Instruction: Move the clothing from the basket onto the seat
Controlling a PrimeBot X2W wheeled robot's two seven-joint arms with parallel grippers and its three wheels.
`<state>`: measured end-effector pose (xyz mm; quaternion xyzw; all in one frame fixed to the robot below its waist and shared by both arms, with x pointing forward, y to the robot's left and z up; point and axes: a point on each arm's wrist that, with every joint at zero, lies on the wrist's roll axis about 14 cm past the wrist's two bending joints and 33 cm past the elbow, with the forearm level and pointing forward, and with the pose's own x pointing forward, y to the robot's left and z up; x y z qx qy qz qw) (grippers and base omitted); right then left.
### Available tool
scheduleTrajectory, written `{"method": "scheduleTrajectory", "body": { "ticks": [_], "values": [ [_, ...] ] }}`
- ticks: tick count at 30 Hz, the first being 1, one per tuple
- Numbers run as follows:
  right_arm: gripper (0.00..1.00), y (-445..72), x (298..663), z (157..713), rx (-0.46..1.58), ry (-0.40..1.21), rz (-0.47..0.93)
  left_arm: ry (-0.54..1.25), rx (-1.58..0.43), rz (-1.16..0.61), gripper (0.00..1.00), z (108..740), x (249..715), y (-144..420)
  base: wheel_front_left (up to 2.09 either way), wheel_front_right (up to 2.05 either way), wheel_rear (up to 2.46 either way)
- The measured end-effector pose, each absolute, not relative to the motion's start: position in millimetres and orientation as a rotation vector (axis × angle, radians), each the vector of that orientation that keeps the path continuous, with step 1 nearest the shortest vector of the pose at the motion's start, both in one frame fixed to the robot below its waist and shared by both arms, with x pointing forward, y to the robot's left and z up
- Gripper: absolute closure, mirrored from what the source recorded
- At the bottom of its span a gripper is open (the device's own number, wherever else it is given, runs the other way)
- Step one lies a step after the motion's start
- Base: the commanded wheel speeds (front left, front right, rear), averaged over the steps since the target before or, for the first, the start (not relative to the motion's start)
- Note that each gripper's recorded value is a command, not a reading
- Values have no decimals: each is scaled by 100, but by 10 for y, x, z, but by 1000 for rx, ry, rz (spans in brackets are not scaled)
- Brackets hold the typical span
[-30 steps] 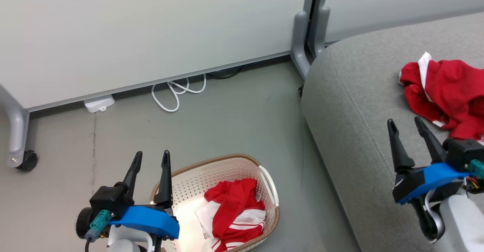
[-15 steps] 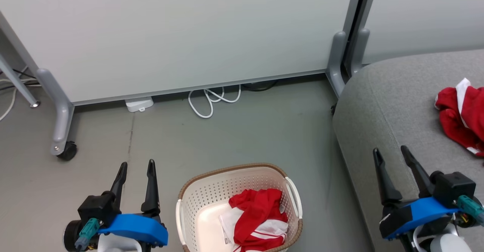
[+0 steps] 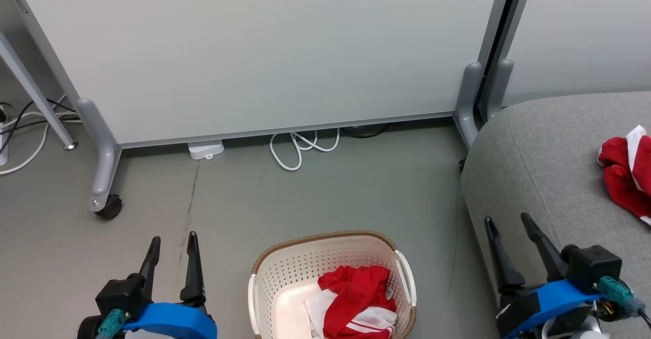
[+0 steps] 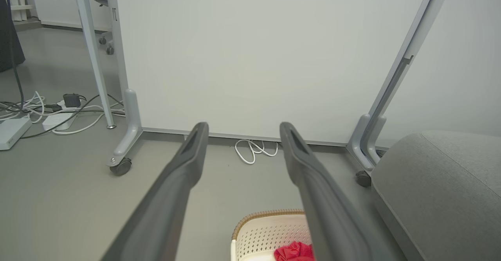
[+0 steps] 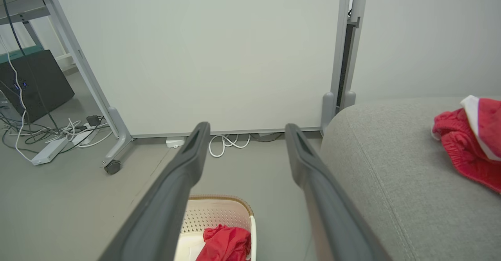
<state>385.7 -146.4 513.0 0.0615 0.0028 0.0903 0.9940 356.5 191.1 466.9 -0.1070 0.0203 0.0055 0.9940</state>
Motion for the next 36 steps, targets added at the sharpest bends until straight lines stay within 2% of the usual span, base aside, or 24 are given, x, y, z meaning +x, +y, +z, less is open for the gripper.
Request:
{"method": "scheduleTrajectory", "body": {
  "ticks": [25, 36],
  "values": [
    [0, -1409, 3810, 5058, 154, 33, 186, 66, -220, 5, 0, 4589, 3583, 1877, 0, 0, 0],
    [0, -1369, 3841, 4953, 132, 62, 199, 132, -213, -62, 0, 4406, 3749, 1652, 0, 0, 0]
  ]
}}
